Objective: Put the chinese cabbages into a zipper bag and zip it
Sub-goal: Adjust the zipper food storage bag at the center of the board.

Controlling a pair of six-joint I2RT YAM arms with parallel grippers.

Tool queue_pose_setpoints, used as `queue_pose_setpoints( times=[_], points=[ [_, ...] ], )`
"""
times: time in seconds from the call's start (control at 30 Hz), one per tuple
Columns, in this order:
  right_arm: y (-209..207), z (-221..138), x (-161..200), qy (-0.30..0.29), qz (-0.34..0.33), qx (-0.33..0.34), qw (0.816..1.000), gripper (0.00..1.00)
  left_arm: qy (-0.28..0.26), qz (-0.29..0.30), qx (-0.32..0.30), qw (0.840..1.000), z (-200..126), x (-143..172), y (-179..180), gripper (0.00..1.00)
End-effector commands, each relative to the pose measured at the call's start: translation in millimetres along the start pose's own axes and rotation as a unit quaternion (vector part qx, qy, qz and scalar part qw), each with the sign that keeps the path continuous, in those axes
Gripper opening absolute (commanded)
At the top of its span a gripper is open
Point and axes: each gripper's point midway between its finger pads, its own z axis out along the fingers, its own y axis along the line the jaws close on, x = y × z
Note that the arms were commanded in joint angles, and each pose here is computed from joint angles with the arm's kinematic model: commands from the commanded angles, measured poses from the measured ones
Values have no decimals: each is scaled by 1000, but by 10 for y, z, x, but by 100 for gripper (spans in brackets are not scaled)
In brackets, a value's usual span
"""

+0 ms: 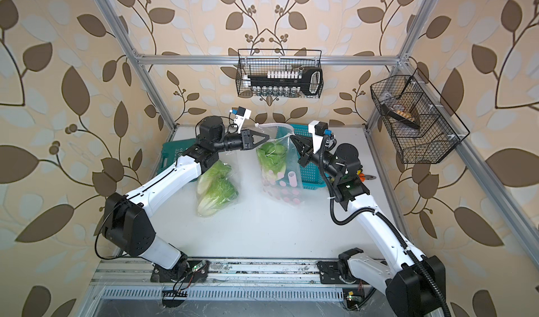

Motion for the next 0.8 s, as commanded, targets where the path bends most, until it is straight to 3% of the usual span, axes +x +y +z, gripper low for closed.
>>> queue_pose_setpoints(
  times=[0.0,0.1,0.13,0.27,0.47,0.63,0.77],
  points=[
    [255,-63,-404,-16,-39,-46,998,0,-5,49,14,999,-354,-44,-353,36],
    [261,-63,-411,3,-30,-45,999,0,-16,56,-7,998,-672,-44,-333,64],
    [242,-64,-436,7,-26,-37,999,0,-23,56,-19,998,-782,-69,-294,69],
    [257,-107,-583,11,-15,-28,999,0,-17,70,-28,997,-961,25,-253,70],
    [312,-240,-759,15,-2,-23,1000,0,3,107,46,993,-998,365,-365,69],
    [396,-370,-874,13,2,-35,999,0,-35,149,76,985,-932,366,-339,69],
    [467,-444,-948,7,0,-41,999,0,-32,216,89,972,-763,505,-426,70]
  ],
)
